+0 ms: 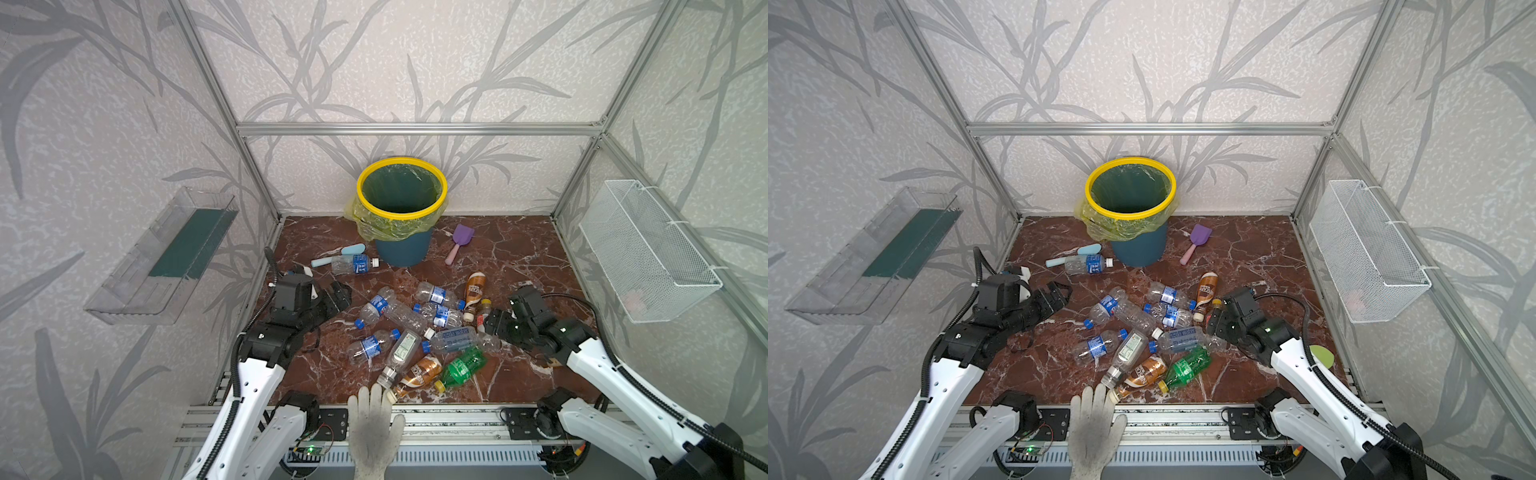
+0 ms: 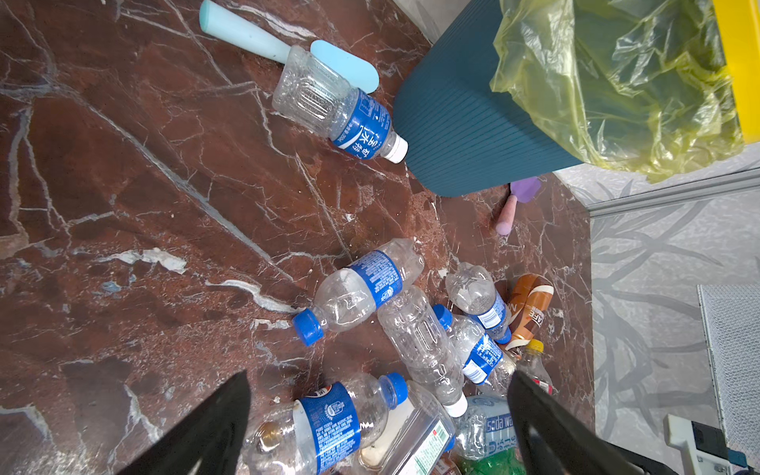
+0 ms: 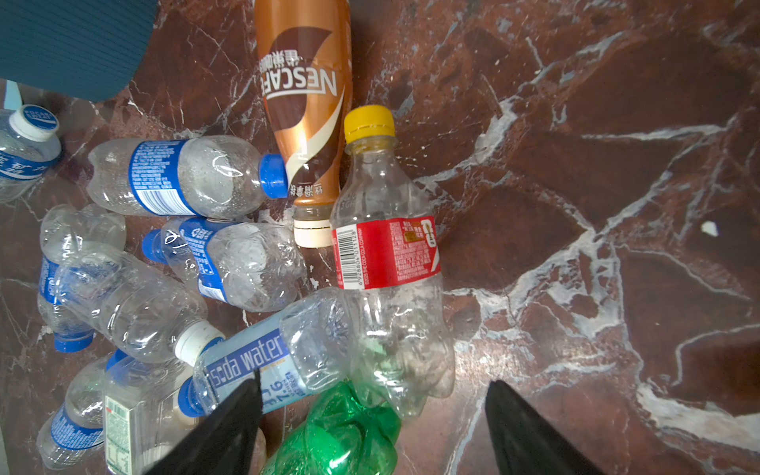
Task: Throw the plastic bottles in the bin
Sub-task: 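Return the left gripper over the bottle pile, then lower the right gripper onto the yellow-capped red-label bottle and grasp it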
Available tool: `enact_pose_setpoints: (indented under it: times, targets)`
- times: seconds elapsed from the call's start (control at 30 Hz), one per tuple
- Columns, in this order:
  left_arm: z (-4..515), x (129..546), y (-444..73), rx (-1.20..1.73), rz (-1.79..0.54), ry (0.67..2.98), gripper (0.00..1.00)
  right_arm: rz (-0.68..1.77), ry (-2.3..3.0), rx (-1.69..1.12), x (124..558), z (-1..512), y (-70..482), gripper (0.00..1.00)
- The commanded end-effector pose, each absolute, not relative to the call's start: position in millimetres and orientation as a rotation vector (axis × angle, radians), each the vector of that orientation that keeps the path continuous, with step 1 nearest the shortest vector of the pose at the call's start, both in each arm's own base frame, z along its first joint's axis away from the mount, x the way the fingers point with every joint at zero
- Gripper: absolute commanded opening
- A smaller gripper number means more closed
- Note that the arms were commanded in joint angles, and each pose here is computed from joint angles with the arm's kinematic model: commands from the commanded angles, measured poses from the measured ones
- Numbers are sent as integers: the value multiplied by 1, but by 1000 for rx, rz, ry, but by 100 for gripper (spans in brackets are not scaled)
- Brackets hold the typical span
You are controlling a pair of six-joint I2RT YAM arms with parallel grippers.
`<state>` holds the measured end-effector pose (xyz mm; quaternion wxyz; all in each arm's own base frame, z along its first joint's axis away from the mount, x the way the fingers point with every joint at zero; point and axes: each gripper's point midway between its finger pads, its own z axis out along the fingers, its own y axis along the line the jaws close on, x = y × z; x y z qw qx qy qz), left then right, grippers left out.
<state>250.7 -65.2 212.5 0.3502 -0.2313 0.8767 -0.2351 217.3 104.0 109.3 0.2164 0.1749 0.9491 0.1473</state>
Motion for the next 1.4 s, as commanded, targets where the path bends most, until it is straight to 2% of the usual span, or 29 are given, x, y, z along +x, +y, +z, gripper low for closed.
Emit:
enact_pose_setpoints:
  times: [0.0,0.47,0.93,1.37]
  targets:
    - [206,248,-66,-619,-624,2280,97,431,2659,425,221,109,110,83]
    - [190,244,-66,-653,-626,2302,97,375,2647,183,236,110,112,89]
    - [188,244,-66,-661,-630,2311,96,431,2725,260,255,90,108,74]
    - [188,247,-68,-661,-633,2314,96,369,2848,258,260,63,107,71]
